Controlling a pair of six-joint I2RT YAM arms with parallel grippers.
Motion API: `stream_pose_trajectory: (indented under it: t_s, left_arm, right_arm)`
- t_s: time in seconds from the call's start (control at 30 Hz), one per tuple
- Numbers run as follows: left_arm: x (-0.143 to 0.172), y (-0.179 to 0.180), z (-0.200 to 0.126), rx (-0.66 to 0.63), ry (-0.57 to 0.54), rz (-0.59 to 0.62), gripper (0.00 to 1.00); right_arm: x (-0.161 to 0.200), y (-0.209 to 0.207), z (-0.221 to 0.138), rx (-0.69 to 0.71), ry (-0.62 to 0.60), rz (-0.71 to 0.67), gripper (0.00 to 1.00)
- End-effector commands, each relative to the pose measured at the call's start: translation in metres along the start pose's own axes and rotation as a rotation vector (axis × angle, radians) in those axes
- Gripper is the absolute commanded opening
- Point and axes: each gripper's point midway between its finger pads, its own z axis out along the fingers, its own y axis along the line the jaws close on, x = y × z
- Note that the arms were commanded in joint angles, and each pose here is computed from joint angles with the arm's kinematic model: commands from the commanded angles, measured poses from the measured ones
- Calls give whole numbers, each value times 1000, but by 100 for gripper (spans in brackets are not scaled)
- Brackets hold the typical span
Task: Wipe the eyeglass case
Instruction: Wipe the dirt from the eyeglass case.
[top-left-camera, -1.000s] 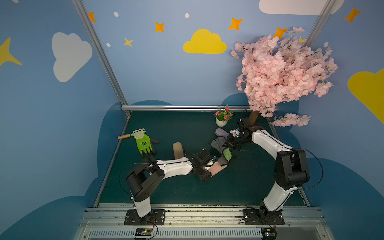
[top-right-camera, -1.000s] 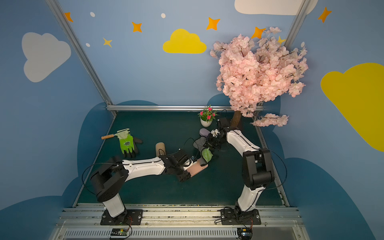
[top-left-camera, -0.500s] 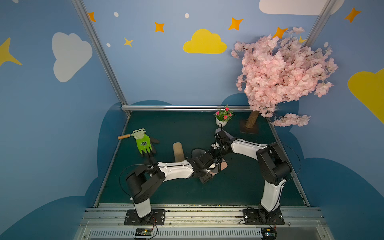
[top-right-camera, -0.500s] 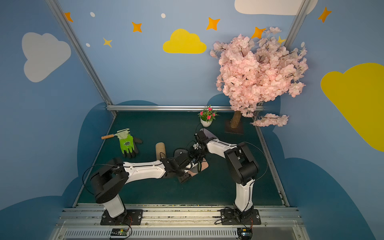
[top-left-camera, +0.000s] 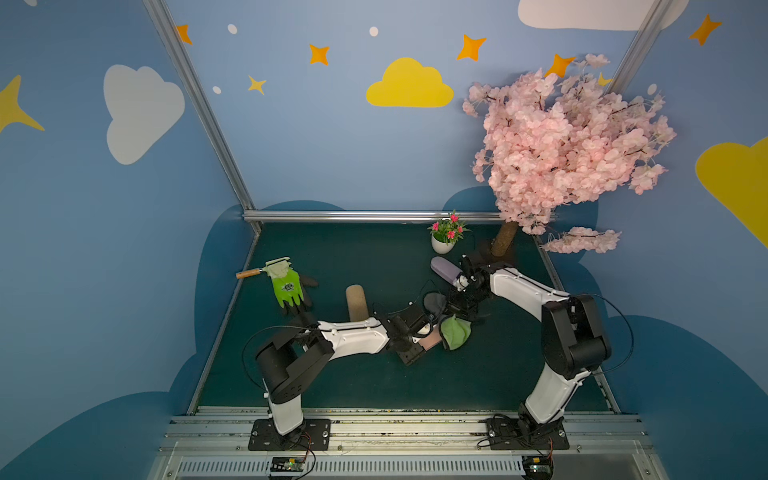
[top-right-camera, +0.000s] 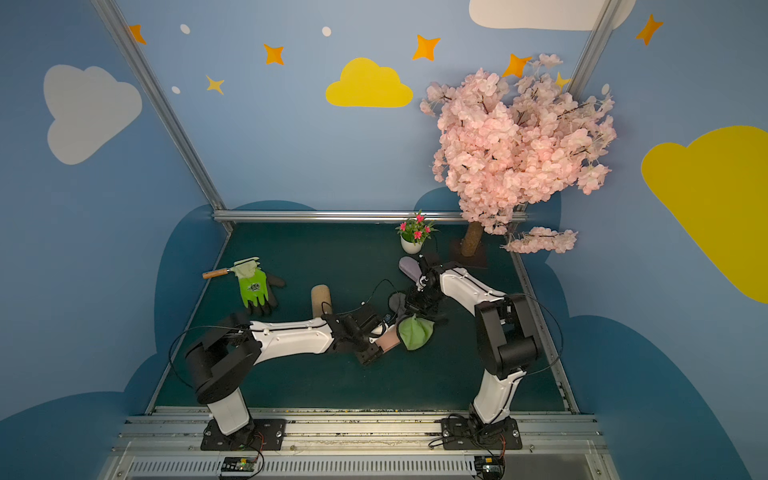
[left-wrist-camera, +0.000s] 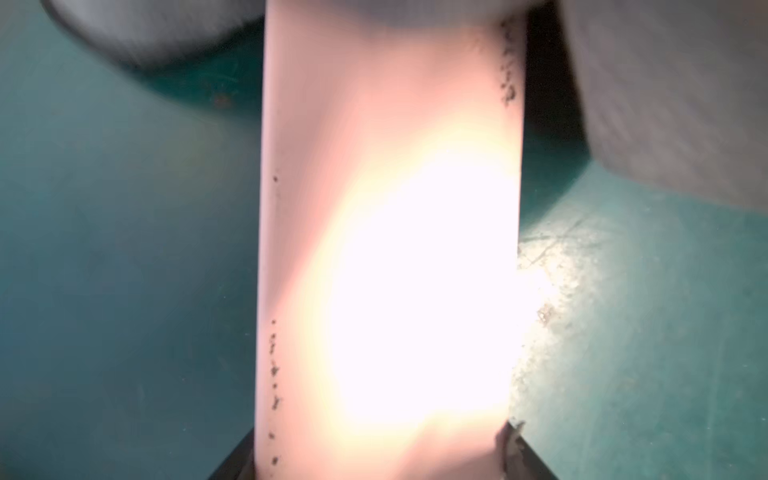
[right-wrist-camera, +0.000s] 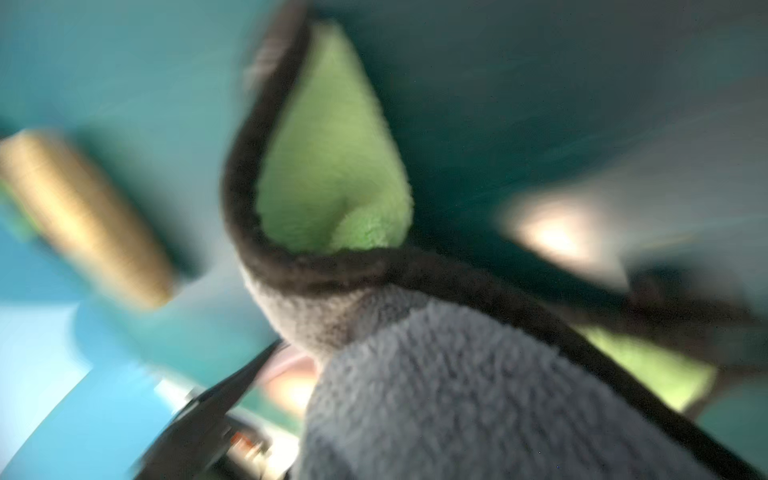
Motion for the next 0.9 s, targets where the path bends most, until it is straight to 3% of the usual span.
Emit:
stream_pose_trajectory:
  t_s: [0.0,0.17,0.27,0.37,0.67,0.87]
  left_arm:
    - [57,19,14,-58,211,-29,3]
    - [62,22,17,-50,224,-71,3]
    - [65,23,16,-42,233,-97,3]
    - [66,23,14,-24,232,-112,3]
    - [57,12,11,77,227,-178,3]
    - [63,12,14,101,255,-222,3]
  right_arm:
    - [35,36,19,-162,132,65,0]
    - [39,11,57,-142,195,151,0]
    - [33,-51,50,43,169,171,0]
    - [32,-88,37,110,163,185,0]
    - [56,-87,30,293,177,38,0]
    - [73,-110,25,342,201,50,0]
